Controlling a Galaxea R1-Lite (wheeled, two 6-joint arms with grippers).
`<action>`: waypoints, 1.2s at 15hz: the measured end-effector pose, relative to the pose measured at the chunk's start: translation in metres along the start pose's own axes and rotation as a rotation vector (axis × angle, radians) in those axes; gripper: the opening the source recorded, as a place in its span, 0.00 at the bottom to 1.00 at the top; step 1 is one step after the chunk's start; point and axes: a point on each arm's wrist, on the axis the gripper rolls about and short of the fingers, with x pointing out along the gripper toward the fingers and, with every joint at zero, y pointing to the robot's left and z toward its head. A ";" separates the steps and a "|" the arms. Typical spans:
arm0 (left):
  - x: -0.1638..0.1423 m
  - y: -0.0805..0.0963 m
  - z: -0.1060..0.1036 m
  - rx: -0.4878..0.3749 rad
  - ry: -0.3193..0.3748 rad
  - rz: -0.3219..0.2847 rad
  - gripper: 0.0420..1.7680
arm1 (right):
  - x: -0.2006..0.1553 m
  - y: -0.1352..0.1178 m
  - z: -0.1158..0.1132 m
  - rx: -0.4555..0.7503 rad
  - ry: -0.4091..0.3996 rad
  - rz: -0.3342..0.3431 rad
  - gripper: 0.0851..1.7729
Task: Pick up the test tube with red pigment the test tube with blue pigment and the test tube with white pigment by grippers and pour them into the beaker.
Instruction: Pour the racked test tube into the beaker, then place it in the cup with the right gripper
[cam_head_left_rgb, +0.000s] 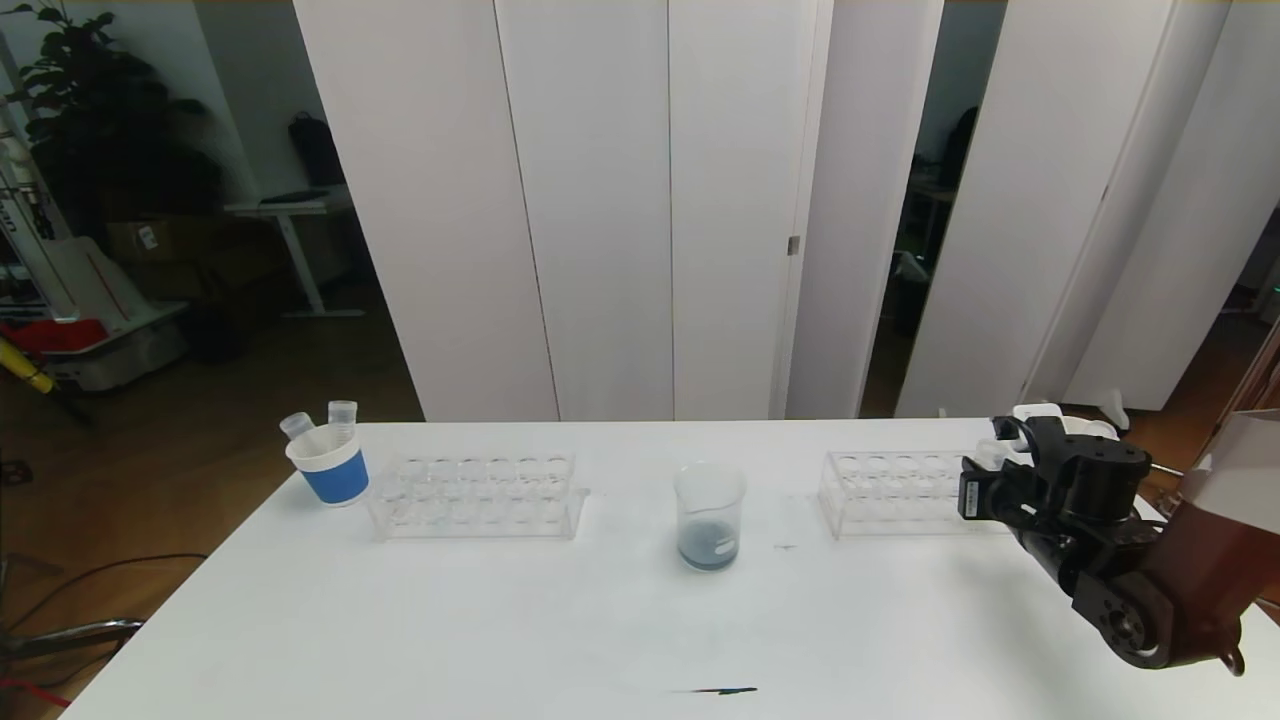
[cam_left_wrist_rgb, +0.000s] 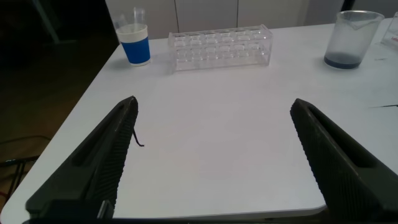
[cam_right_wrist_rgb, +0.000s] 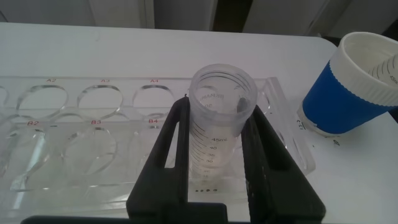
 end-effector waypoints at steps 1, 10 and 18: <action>0.000 0.000 0.000 0.000 0.000 0.000 0.99 | 0.000 0.000 0.000 0.001 0.001 0.000 0.29; 0.000 0.000 0.000 0.000 0.000 0.000 0.99 | 0.000 0.001 -0.003 0.025 0.007 0.007 0.29; 0.000 0.000 0.000 0.000 0.000 0.000 0.99 | -0.007 -0.004 0.023 0.044 -0.072 0.027 0.29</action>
